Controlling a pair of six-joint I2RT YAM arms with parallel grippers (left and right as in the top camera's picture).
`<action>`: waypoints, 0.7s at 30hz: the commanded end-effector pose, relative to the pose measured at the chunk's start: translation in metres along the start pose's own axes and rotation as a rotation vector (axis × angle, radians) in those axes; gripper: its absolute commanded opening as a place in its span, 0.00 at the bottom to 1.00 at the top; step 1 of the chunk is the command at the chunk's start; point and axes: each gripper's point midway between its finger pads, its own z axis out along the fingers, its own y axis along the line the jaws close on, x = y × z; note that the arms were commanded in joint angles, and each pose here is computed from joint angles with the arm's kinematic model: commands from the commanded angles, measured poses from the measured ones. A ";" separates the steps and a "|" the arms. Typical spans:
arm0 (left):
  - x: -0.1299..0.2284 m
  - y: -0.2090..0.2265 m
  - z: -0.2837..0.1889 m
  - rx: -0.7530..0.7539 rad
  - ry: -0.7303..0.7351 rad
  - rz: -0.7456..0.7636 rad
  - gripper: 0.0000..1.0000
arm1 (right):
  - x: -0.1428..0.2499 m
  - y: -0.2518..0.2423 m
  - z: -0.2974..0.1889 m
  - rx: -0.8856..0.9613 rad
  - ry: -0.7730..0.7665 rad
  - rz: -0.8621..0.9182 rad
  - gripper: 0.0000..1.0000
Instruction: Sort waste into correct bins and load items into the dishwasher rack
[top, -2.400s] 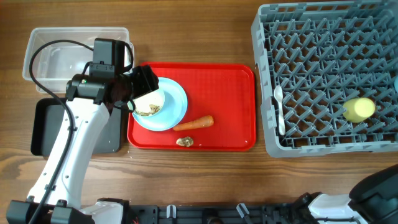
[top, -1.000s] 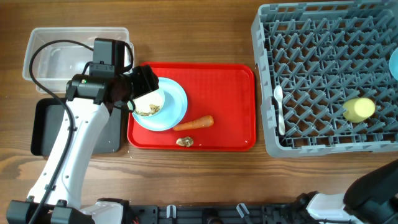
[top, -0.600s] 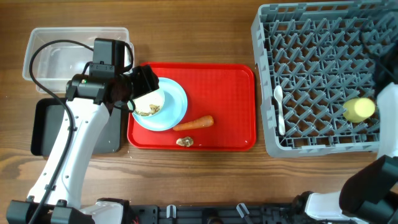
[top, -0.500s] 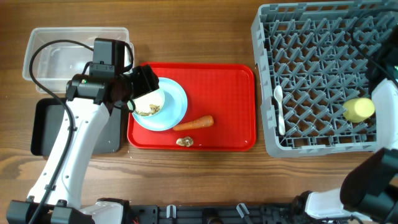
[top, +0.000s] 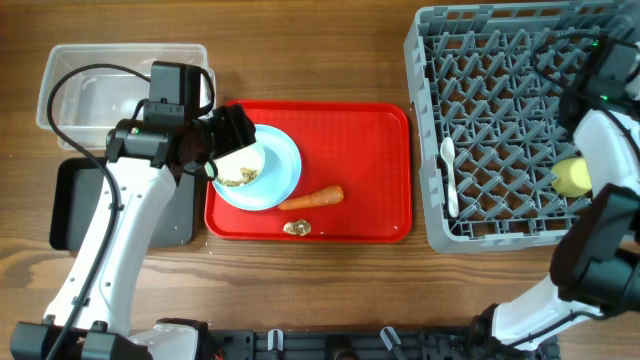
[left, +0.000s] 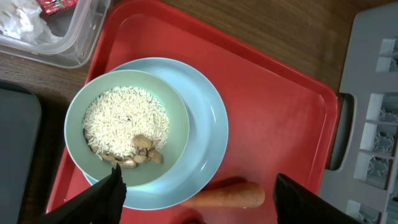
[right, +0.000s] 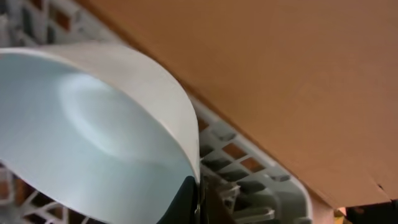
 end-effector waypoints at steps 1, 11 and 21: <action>-0.004 0.000 0.000 -0.008 -0.010 0.014 0.77 | 0.011 0.021 -0.003 -0.009 0.010 -0.070 0.04; -0.004 0.000 0.000 -0.008 -0.010 0.014 0.77 | 0.027 0.042 -0.021 -0.067 0.042 -0.178 0.06; -0.004 0.000 0.000 -0.008 -0.010 0.014 0.78 | 0.026 0.063 -0.059 -0.397 0.077 -0.178 0.43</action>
